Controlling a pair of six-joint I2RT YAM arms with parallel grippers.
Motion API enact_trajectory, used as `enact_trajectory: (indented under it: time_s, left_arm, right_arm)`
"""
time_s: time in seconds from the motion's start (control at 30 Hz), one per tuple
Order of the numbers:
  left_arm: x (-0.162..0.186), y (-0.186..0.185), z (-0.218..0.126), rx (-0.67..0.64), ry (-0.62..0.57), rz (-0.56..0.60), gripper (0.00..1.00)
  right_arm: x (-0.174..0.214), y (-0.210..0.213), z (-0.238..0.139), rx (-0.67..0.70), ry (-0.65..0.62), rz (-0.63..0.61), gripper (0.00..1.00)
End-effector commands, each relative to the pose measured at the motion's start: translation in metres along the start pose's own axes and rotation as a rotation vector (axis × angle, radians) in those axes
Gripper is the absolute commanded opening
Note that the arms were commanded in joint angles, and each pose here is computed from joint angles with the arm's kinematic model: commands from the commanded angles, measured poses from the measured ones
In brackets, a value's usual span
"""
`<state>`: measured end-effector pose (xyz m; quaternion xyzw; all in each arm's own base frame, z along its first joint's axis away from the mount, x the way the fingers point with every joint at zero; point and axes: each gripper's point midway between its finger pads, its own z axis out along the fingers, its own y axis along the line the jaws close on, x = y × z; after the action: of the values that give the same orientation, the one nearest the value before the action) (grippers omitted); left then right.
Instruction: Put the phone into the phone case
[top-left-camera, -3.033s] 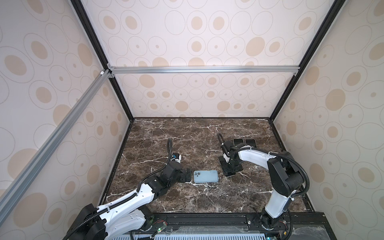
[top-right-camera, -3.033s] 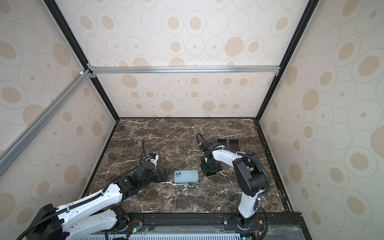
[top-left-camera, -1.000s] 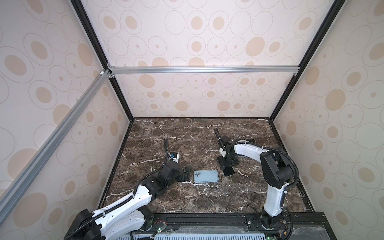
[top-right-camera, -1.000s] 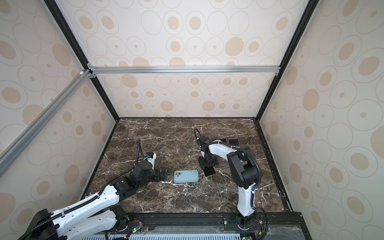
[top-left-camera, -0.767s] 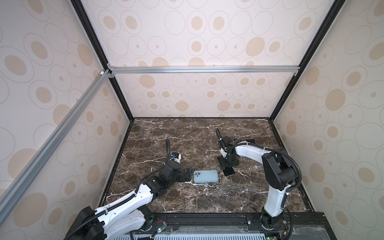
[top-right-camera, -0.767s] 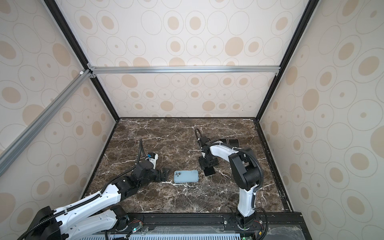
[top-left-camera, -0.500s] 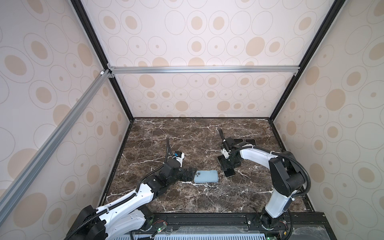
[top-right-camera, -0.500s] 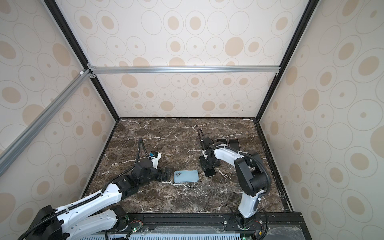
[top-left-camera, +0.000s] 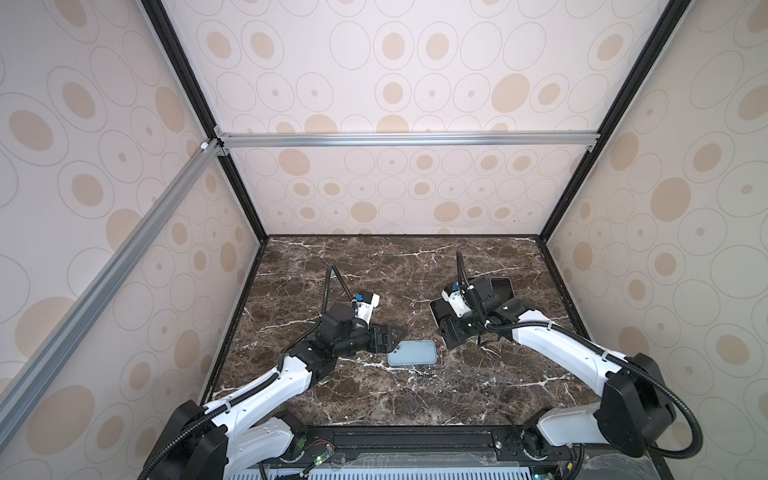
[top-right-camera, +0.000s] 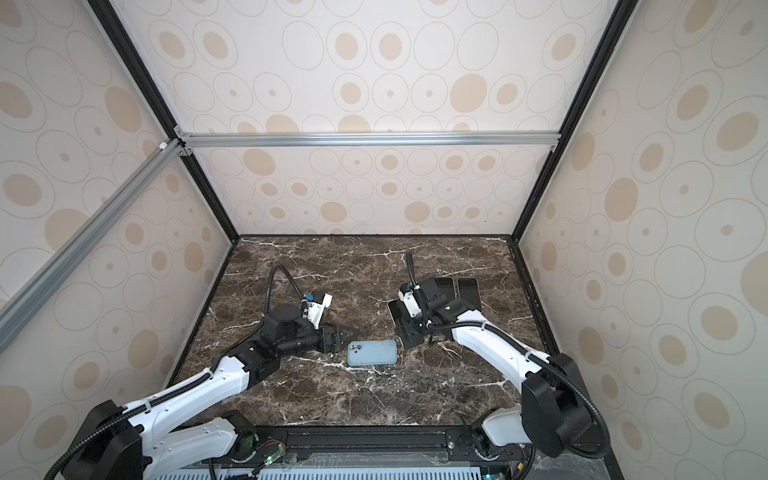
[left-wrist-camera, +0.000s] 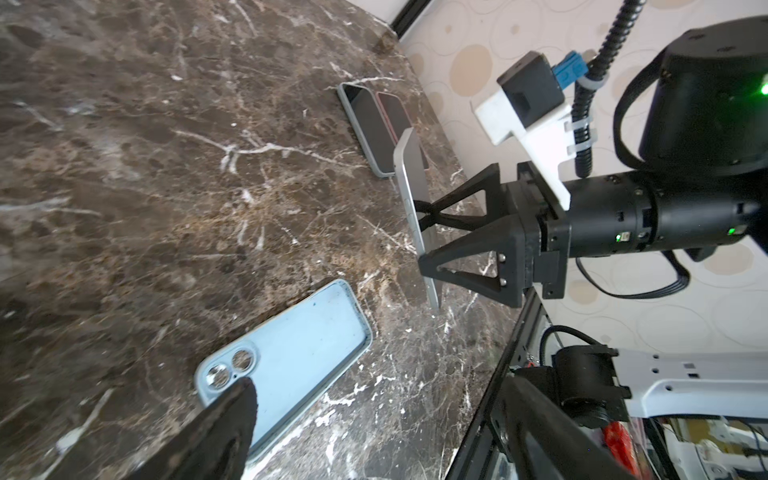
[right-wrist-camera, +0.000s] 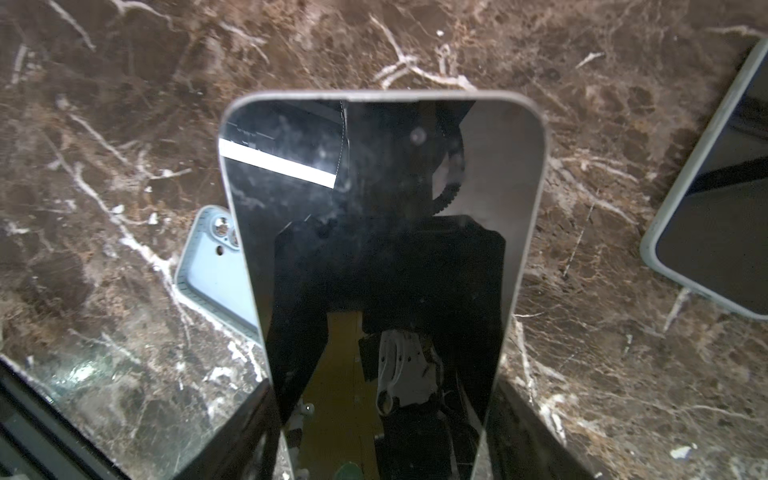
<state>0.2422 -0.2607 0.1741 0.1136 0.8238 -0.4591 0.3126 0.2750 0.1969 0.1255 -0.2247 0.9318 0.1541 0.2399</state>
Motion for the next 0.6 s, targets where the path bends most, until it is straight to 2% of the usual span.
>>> enact_trajectory:
  time_s: [0.0,0.27,0.57]
  left_arm:
    - [-0.028,-0.039,-0.001,0.176,-0.031,0.008,0.87]
    - [-0.041,-0.066,0.002,0.328,-0.032,0.009,0.83]
    - [-0.043,-0.080,0.008,0.434,0.010,0.003,0.71]
  right_arm:
    - [-0.014,0.015,-0.020,-0.054,-0.091,-0.059,0.23]
    - [-0.012,0.029,-0.045,-0.085,-0.126,-0.124,0.21]
    - [-0.015,0.045,-0.056,-0.109,-0.145,-0.174,0.20]
